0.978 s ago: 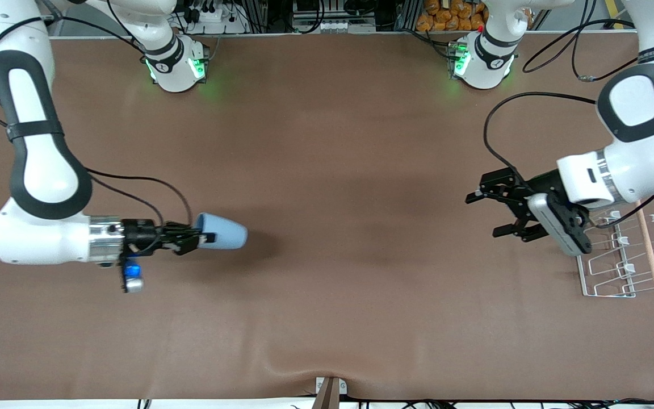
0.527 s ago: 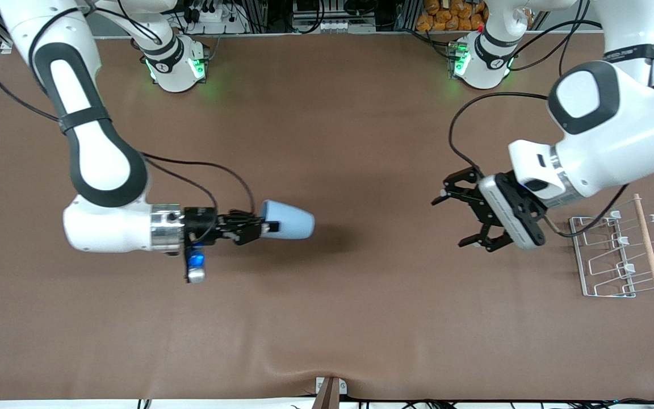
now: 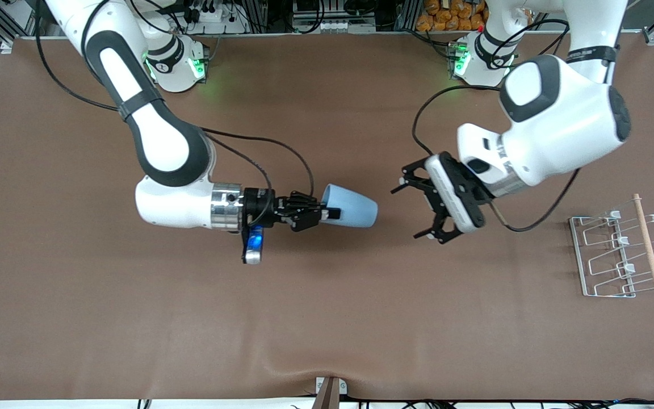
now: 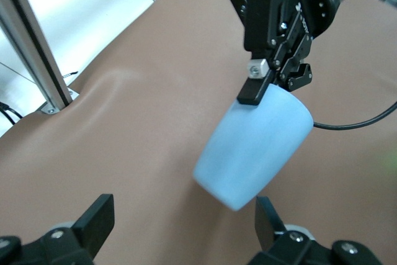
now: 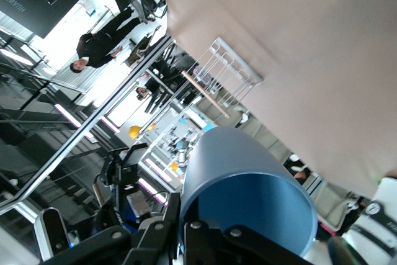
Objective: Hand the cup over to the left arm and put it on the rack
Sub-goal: 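Lift the blue cup with the right gripper while the left gripper approaches, then close the left gripper on the cup's rim beside the right gripper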
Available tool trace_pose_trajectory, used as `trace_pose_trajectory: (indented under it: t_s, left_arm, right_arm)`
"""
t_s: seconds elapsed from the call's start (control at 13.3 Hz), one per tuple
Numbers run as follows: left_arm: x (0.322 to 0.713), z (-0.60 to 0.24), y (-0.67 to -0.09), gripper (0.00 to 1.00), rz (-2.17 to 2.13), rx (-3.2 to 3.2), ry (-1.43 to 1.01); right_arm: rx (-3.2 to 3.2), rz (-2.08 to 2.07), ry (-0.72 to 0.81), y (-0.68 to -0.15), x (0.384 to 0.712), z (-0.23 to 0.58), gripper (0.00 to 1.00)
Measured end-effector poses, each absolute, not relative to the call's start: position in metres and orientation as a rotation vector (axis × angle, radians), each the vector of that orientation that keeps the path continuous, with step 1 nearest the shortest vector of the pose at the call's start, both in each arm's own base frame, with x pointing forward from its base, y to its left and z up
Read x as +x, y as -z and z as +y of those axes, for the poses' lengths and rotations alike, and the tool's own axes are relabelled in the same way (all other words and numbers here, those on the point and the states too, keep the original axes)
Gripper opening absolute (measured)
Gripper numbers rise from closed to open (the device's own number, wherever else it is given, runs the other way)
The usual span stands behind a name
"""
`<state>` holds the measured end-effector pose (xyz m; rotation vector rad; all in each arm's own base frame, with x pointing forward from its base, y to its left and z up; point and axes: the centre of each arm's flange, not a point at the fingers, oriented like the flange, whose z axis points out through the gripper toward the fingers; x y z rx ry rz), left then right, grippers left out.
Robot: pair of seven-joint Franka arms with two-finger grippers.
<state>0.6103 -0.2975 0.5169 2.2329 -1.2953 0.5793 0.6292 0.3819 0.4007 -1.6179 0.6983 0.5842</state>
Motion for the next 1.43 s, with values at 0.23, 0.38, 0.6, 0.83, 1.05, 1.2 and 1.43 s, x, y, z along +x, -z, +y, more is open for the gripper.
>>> trace_pose_trajectory:
  t_s: [0.23,0.38,0.6,0.83,1.05,1.2,1.43]
  left_arm:
    - [0.596,-0.327,-0.520,1.00,-1.424,2.350,-0.546]
    - [0.585,-0.346,-0.524,1.00,-1.490,2.377,-0.541]
    - [0.572,-0.374,-0.528,1.00,-1.554,2.338,-0.600]
    - [0.562,-0.396,-0.527,1.00,-1.712,2.303,-0.649]
    - [0.568,-0.394,-0.521,1.00,-1.877,2.269,-0.671]
    - [0.569,-0.394,-0.520,1.00,-1.953,2.264,-0.674]
    - [0.566,-0.399,-0.519,1.00,-2.045,2.255,-0.682]
  right_arm:
    - [-1.588,0.751,-0.625,-0.401,0.631,0.380,0.05]
    - [-1.583,0.758,-0.632,-0.401,0.630,0.381,0.05]
    - [-1.581,0.758,-0.640,-0.401,0.629,0.383,0.05]
    - [-1.582,0.757,-0.645,-0.401,0.627,0.385,0.05]
    - [-1.582,0.759,-0.643,-0.401,0.628,0.385,0.05]
    - [-1.582,0.763,-0.641,-0.400,0.628,0.384,0.05]
    - [-1.583,0.768,-0.640,-0.398,0.629,0.384,0.05]
